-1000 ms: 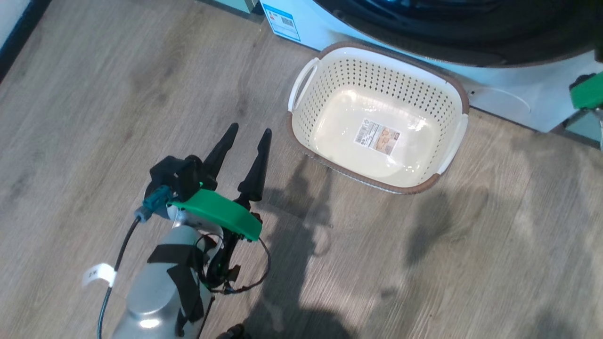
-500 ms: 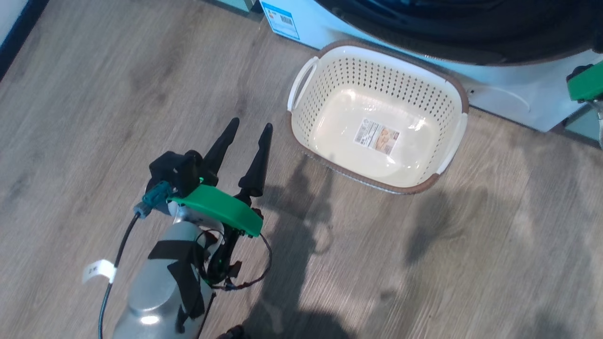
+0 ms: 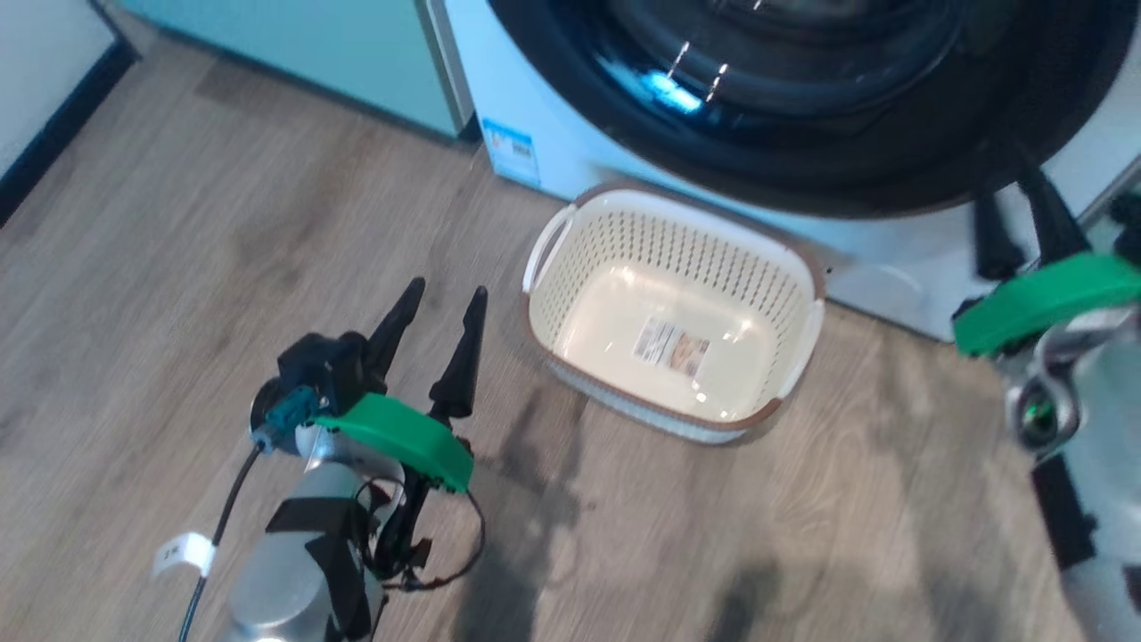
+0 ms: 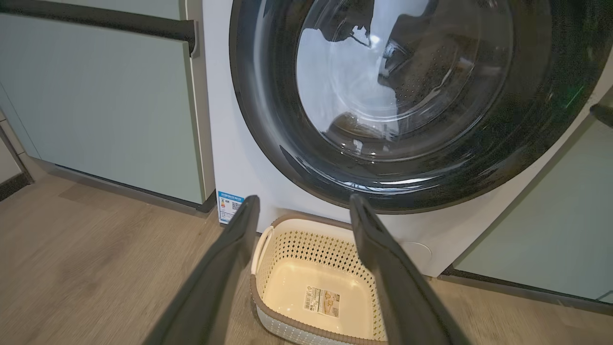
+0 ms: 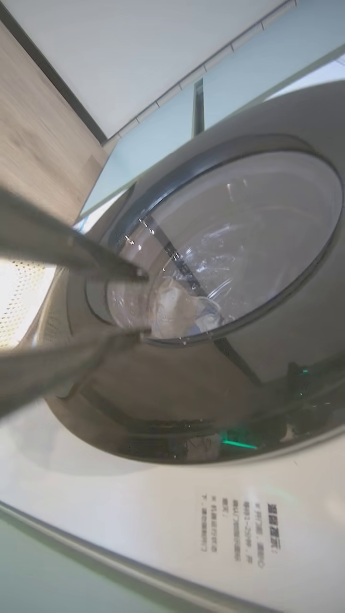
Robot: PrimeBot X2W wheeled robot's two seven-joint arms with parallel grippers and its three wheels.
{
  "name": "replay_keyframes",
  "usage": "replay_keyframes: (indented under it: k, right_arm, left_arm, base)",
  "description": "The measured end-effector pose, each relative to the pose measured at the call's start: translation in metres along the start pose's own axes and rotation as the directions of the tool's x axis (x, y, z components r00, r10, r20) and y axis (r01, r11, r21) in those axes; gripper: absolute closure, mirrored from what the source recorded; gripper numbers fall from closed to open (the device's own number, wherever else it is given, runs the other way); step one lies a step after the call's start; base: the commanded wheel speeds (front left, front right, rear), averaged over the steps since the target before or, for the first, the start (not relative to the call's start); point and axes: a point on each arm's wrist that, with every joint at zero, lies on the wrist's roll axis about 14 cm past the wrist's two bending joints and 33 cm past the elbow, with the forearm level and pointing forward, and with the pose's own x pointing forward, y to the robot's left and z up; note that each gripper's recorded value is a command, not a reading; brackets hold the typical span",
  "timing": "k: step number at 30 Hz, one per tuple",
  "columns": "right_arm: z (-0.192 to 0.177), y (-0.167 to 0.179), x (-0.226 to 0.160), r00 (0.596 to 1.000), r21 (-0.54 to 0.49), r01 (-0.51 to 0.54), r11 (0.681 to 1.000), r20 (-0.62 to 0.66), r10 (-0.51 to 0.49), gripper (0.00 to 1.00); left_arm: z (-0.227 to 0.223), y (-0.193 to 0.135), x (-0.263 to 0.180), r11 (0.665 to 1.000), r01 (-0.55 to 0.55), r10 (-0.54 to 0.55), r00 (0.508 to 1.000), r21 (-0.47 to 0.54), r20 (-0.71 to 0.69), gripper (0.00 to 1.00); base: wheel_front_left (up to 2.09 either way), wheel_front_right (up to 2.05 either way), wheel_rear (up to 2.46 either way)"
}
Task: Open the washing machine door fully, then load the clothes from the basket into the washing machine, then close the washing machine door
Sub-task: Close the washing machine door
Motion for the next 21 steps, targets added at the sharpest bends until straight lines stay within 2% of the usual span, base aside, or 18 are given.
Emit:
replay_keyframes:
  k: [5, 12, 21]
  right_arm:
    - [0.008, 0.004, -0.033, 1.0, 0.006, 0.025, 1.0, 0.008, -0.025, 0.0]
    - [0.019, -0.018, -0.088, 0.988, 0.024, 0.147, 0.989, 0.04, -0.148, 0.0]
    - [0.046, -0.061, -0.16, 0.937, 0.012, 0.323, 0.946, 0.137, -0.321, 0.0]
  left_arm:
    - [0.012, -0.002, -0.01, 1.0, 0.023, -0.023, 0.999, 0.015, 0.026, 0.0]
    - [0.022, 0.004, -0.019, 0.998, 0.04, -0.042, 0.998, 0.049, 0.043, 0.0]
    - [0.023, -0.003, -0.013, 0.995, 0.076, -0.078, 0.996, 0.058, 0.035, 0.0]
  base:
    - [0.0, 0.0, 0.0]
    - [0.0, 0.0, 0.0]
    - [0.0, 0.0, 0.0]
